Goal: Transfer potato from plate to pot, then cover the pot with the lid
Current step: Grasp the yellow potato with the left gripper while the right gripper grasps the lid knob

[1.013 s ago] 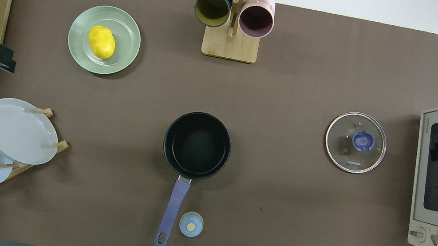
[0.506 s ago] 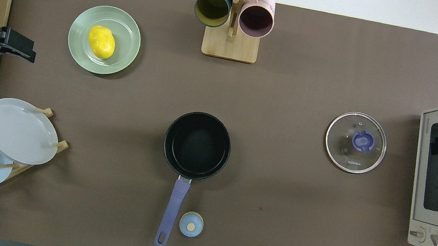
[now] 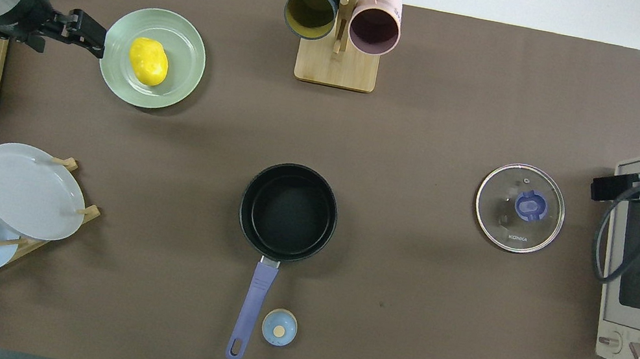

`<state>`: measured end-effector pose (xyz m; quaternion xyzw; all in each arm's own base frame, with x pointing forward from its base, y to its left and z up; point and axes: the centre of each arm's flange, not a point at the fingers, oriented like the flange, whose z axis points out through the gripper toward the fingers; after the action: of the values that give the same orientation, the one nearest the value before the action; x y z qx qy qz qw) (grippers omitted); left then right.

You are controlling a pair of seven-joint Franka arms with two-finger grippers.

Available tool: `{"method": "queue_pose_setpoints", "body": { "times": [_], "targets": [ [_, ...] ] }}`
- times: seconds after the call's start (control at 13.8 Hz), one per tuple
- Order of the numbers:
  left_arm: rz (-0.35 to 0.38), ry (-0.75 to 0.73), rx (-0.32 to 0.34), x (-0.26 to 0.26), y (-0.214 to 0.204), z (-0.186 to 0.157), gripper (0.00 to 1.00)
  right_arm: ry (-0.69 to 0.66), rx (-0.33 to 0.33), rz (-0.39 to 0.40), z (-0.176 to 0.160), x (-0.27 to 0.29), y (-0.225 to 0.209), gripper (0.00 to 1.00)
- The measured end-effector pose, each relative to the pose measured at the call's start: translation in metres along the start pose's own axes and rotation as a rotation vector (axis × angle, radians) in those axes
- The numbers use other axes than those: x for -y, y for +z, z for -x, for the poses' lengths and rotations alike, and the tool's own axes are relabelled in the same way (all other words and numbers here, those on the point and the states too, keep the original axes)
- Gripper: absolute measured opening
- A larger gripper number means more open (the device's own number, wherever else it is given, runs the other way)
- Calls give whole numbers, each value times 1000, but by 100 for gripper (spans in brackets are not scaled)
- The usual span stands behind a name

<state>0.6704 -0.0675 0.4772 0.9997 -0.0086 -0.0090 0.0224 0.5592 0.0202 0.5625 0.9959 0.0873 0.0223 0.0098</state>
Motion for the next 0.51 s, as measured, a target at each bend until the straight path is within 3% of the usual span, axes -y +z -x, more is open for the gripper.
{"method": "queue_pose_setpoints", "body": {
  "times": [0.29,0.51],
  "targets": [
    [6,-48,-12,-14,83,-50,100,-53,15,-2,-19,32,76,100],
    [7,-65,-29,-26,122,-64,100,-52,11,1,-26,27,131,100]
  ]
}}
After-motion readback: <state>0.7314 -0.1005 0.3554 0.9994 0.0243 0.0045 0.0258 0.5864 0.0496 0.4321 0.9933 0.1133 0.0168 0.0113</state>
